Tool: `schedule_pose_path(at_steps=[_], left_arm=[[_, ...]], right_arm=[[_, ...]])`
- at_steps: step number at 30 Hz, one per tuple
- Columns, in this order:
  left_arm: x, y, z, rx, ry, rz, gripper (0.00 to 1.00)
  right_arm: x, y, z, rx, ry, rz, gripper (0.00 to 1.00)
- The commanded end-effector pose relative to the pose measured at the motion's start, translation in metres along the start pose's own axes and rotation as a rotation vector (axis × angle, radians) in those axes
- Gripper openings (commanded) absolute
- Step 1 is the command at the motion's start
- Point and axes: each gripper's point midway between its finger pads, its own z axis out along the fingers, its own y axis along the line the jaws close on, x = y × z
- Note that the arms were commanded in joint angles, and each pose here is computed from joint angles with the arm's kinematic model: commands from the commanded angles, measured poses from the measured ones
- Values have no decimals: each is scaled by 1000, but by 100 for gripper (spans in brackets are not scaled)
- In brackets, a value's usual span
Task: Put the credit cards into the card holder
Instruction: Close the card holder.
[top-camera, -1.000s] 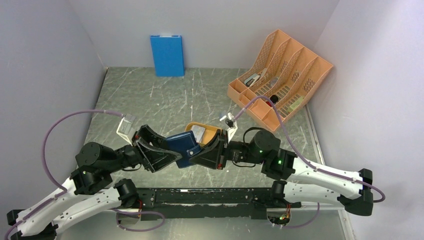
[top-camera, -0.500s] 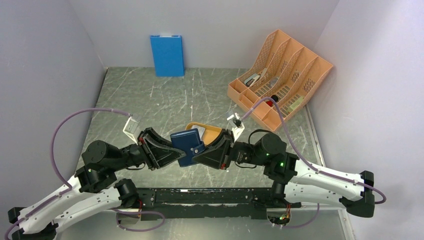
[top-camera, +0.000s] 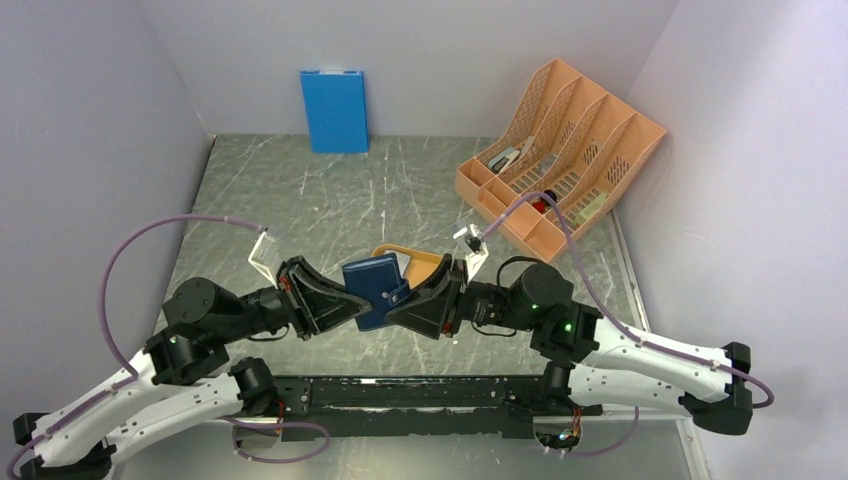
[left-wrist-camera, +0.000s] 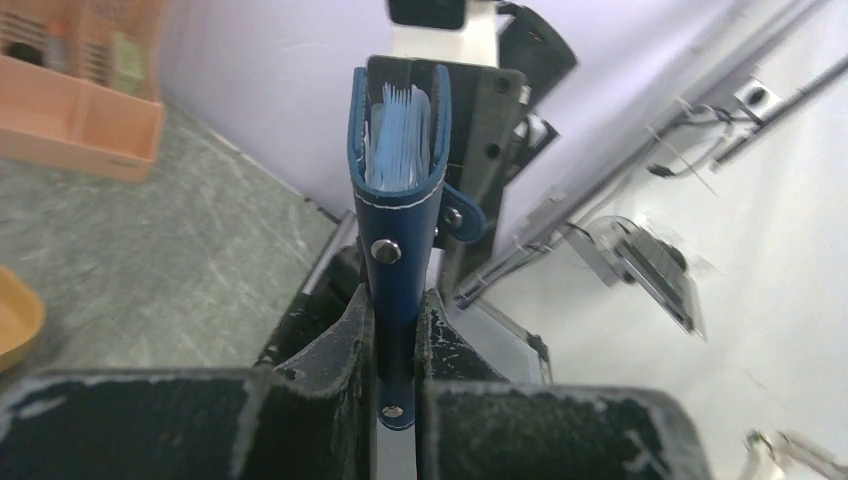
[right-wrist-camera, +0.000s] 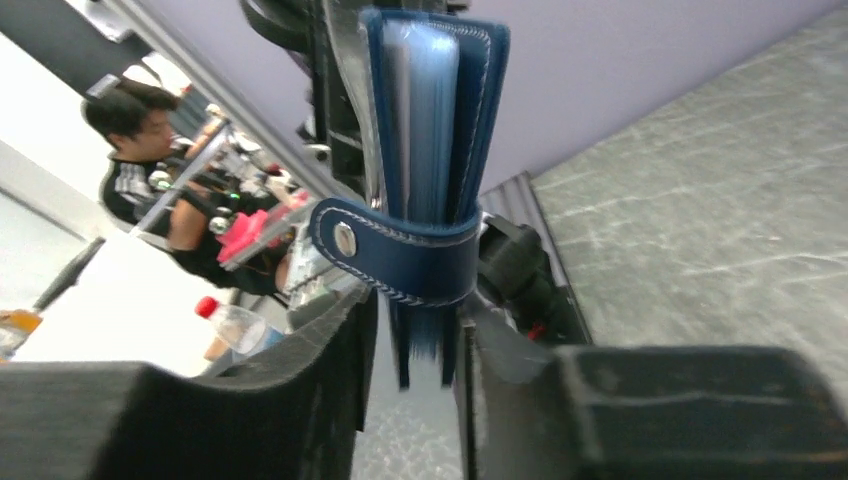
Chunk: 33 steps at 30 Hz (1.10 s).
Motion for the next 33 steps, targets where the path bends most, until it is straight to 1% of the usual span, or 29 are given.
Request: schedule_pose_path(at_steps=[1, 2, 3, 6, 9, 11, 13, 16, 23, 28, 29, 33], left_arm=[[-37, 9, -12, -187, -83, 58, 5], [-43, 12, -13, -228, -88, 72, 5], [-44, 19, -14, -282, -68, 79, 5], [-54, 28, -14, -396, -38, 104, 5], [-58, 39, -7, -475, 1, 117, 5], [-60, 41, -4, -501, 9, 118, 5], [-60, 48, -1, -536, 19, 116, 5], [-62, 57, -2, -596, 20, 113, 5], [-66, 57, -1, -606, 19, 136, 5], [-65, 60, -2, -614, 21, 144, 5], [-65, 61, -3, -617, 22, 144, 5], [-66, 62, -4, -621, 18, 150, 5]], right_arm=[[-20, -4, -18, 111, -4, -69, 44], [-22, -9, -23, 153, 3, -79, 47], [-25, -10, -28, 175, 2, -90, 49], [-40, -10, -33, 217, -20, -120, 51], [-62, -16, -29, 294, -77, -122, 51], [-74, -25, -24, 357, -126, -107, 49], [-84, -27, -16, 376, -163, -95, 48], [-91, -32, -2, 407, -173, -94, 49], [-100, -53, 12, 539, -157, -101, 47], [-90, -66, 14, 594, -125, -90, 48], [-87, -67, 15, 596, -115, -90, 47], [-78, -70, 20, 594, -77, -85, 35]])
